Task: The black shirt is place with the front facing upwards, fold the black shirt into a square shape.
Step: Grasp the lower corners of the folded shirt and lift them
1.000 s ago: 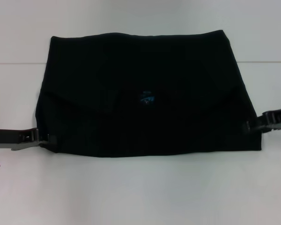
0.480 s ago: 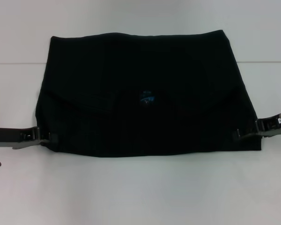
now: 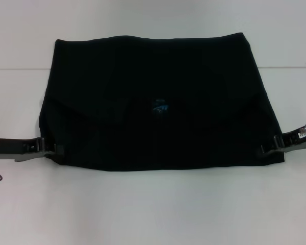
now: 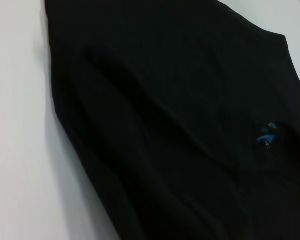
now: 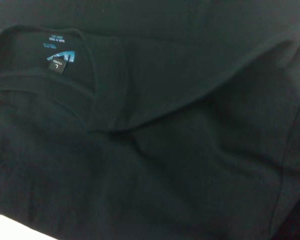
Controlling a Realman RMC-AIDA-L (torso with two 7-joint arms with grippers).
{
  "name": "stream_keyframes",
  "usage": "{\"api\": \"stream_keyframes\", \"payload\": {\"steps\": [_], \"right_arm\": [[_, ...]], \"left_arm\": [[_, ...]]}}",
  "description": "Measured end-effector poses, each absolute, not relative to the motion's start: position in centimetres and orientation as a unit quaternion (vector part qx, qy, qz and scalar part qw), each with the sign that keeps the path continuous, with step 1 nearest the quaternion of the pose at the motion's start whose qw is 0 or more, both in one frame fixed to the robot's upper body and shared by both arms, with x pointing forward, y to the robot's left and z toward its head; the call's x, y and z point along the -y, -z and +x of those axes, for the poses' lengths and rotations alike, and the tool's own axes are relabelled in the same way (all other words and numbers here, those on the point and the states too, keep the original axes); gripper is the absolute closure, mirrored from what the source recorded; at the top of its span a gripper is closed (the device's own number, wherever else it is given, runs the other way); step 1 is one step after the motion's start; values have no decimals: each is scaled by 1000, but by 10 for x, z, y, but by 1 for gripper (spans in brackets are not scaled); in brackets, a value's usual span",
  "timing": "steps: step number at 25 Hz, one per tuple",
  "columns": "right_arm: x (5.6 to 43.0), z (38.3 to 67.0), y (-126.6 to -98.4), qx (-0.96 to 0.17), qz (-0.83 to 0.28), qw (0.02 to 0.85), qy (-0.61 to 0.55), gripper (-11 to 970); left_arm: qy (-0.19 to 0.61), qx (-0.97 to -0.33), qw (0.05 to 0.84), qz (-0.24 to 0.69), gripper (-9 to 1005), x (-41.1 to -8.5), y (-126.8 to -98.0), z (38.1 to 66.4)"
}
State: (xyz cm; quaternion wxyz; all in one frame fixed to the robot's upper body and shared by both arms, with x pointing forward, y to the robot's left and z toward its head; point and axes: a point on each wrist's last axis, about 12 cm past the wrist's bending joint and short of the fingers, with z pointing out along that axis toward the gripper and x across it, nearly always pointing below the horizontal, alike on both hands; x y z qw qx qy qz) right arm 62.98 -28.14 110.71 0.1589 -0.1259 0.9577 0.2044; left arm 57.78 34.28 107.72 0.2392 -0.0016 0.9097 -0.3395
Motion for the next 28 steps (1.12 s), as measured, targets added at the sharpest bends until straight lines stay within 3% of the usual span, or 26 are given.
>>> {"api": "stream_keyframes", "payload": {"steps": [14, 22, 28], "right_arm": [[285, 628, -1107, -958, -125, 156, -205, 892], [292, 621, -1127, -951, -170, 134, -220, 900], [307, 594, -1133, -937, -235, 68, -249, 900]], "left_arm": [[348, -908, 235, 8, 974, -340, -1081, 579], [383, -900, 205, 35, 973, -339, -1092, 573], [433, -889, 127, 76, 975, -339, -1102, 551]]}}
